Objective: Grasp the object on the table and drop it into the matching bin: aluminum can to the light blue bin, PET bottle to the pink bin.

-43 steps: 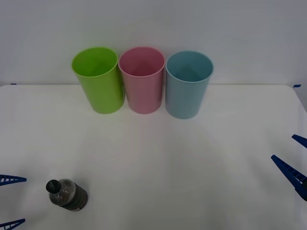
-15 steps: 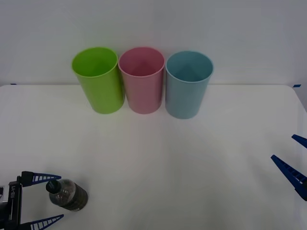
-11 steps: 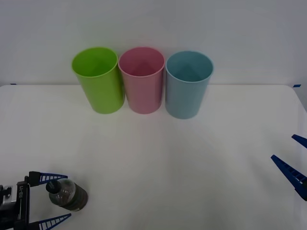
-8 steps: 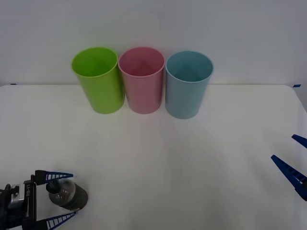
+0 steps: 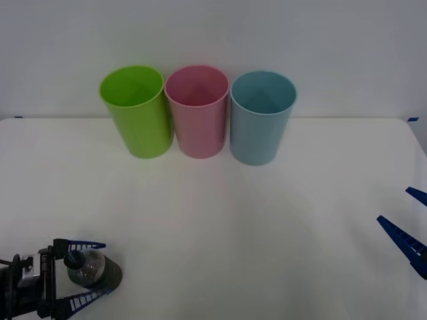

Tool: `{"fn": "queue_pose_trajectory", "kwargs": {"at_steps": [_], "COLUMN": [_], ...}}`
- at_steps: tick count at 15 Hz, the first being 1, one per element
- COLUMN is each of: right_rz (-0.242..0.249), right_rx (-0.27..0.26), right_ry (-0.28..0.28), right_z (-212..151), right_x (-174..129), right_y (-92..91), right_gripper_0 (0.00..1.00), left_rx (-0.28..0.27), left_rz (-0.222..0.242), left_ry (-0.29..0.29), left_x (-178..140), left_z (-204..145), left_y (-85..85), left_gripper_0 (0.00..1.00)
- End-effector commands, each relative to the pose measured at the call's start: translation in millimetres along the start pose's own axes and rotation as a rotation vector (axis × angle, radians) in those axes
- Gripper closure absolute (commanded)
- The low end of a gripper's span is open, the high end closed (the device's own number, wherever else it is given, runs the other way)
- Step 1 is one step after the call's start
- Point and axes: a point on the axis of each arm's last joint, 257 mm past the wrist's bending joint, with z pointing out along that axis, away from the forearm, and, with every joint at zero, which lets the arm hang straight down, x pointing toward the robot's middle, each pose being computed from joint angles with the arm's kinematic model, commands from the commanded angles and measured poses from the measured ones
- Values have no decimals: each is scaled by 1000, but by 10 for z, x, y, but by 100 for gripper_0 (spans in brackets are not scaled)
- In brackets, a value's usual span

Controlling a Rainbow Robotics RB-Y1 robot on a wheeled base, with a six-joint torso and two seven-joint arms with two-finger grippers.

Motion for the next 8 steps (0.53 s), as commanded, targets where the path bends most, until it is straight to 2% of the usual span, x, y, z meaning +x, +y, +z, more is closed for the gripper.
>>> {"fn": "queue_pose_trajectory", "kwargs": {"at_steps": [1, 8], "right_rz": [0, 0], "right_rx": [0, 0], "right_ry": [0, 0], "right_z": [0, 0], "right_x": [0, 0], "right_y": [0, 0], "right_gripper_0": [0, 0], "left_rx": [-4, -17], "left_rz": [5, -20], "left_ry": [-1, -9], "left_x": [-9, -38], "left_z": [-25, -142], "left_y": [12, 20], "left_gripper_0": [100, 100]}}
